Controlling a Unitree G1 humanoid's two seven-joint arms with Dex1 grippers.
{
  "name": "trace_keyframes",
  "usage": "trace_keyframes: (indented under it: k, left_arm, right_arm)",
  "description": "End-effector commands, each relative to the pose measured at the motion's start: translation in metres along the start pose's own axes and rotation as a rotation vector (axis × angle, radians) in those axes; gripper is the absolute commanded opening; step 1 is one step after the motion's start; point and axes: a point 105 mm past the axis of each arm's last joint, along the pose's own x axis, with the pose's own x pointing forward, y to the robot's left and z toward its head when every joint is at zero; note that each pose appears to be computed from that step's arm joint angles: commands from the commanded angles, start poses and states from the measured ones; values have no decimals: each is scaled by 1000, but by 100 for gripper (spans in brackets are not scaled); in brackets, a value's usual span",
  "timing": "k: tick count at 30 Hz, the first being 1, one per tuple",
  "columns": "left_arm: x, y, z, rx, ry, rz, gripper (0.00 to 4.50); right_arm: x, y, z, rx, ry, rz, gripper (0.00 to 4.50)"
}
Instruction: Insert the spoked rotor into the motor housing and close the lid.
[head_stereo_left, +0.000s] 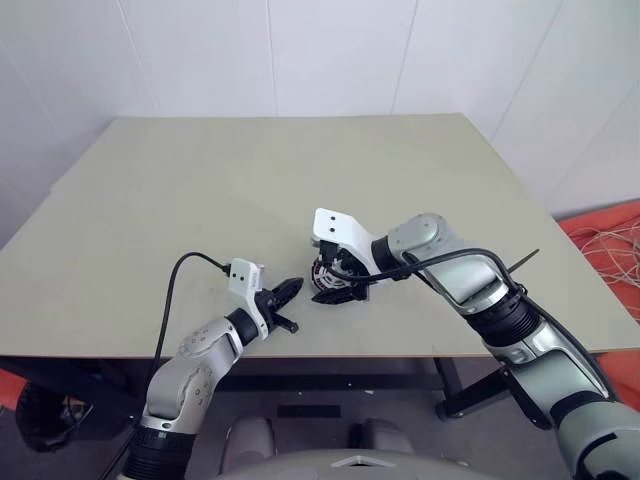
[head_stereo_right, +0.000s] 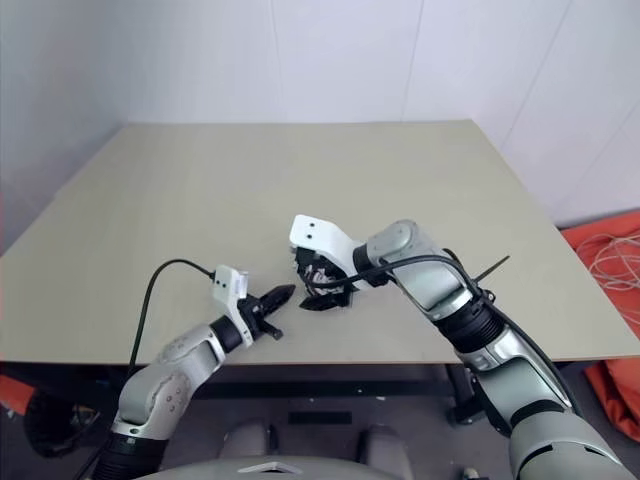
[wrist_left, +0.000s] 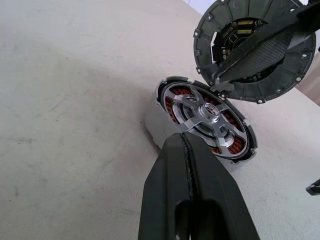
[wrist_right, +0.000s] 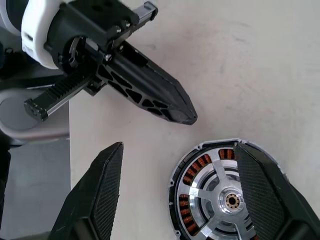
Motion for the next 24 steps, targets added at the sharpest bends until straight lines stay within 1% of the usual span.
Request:
trace_keyframes:
  k: [1,9,11,13,15,18,21,22,24]
  left_arm:
    - [0,-2,9,17,-32,-12,0]
    - [1,-2,10,16,-31,-16,0]
    - [1,-2,10,16,-31,-16,0]
    - [1,-1,11,16,-30,-16,0]
    - [2,-2,11,17,-30,-16,0]
    - [1,-2,11,18,-29,-17,0]
    - [0,-2,11,19,-31,-10,0]
    - [-1,-2,11,19,-32,-8,0]
    - [-1,-1,11,19,-34,-4,0]
  right_arm:
    - [-13,-5,28,-71,-106,-41,386]
    - [-21,-11,51,-115,-254,-69,386]
    - [-24,-9,66,-155,-355,-56,386]
    - [-29,-2,80,-153,-460,-14,386]
    - [-32,1,91,-115,-543,20,386]
    - [-36,-3,101,-16,-636,28,386]
    - [-39,-27,107,45,-692,-134,321]
    - [-40,-35,107,57,-701,-193,291]
    - [-43,-51,104,65,-702,-316,214]
